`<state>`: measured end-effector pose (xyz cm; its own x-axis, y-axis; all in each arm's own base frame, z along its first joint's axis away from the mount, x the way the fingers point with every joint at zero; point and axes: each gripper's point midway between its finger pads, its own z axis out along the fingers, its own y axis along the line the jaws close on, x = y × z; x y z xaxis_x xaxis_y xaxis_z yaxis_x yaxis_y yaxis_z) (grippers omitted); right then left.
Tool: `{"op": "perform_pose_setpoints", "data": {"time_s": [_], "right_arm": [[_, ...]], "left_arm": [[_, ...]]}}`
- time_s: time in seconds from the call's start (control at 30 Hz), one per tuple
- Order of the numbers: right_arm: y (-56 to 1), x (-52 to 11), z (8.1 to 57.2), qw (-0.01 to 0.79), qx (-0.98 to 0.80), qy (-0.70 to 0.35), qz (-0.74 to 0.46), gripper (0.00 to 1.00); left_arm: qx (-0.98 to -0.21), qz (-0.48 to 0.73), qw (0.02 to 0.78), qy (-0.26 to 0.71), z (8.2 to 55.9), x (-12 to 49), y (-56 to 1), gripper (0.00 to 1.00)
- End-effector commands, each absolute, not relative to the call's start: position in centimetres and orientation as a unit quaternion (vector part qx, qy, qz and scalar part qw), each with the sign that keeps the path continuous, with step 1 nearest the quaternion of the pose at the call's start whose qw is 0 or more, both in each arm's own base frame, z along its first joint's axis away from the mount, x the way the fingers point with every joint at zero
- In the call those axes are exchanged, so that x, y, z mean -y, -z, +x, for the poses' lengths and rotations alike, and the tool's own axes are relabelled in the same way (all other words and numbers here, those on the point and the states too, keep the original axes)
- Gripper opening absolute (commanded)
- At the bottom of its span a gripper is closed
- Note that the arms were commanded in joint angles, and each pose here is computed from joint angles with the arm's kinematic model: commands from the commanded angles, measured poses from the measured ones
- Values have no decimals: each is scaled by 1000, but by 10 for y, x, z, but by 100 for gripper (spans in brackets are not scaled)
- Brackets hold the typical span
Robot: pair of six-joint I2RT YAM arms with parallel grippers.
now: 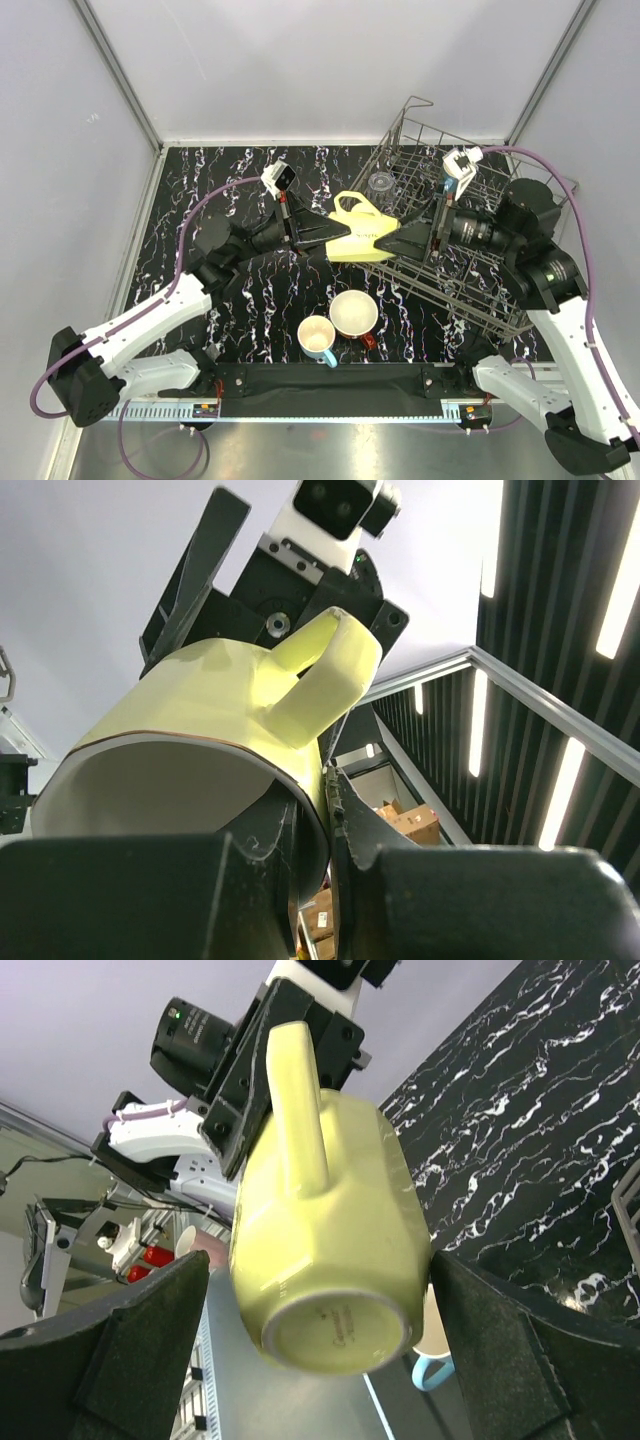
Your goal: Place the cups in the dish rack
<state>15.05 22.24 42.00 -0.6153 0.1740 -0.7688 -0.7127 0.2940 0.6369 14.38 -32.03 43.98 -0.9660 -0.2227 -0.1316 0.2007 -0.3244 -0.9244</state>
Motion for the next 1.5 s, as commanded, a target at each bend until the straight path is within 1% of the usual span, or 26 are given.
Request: {"op": "perform_pose_setpoints", "data": {"time_s": [0.0, 0.27, 0.73, 1.03, 1.13, 1.27, 1.37, 1.47], "right_arm": [[-439, -227, 149, 414, -668, -579, -215, 100], [-438, -229, 145, 401, -666, -588, -223, 100], [-414, -235, 153, 370, -687, -588, -211, 100], [-400, -244, 150, 344, -694, -590, -229, 100], [-398, -243, 154, 351, -699, -582, -222, 99], [-398, -246, 157, 347, -699, -584, -223, 94], [-398, -247, 157, 345, -698, -586, -226, 87], [-398, -248, 158, 344, -697, -588, -225, 67]], "left_arm": [[-505, 4, 165, 847, 134, 303, -479, 0], [-511, 0, 164, 844, 137, 305, -478, 0], [-523, -22, 157, 837, 149, 313, -471, 0], [-540, -57, 128, 830, 159, 319, -458, 0], [-541, -60, 121, 830, 159, 320, -456, 0], [-546, -58, 116, 828, 158, 321, -453, 0], [-552, -67, 112, 824, 159, 321, -448, 0], [-560, -68, 104, 819, 159, 324, -441, 0]]}}
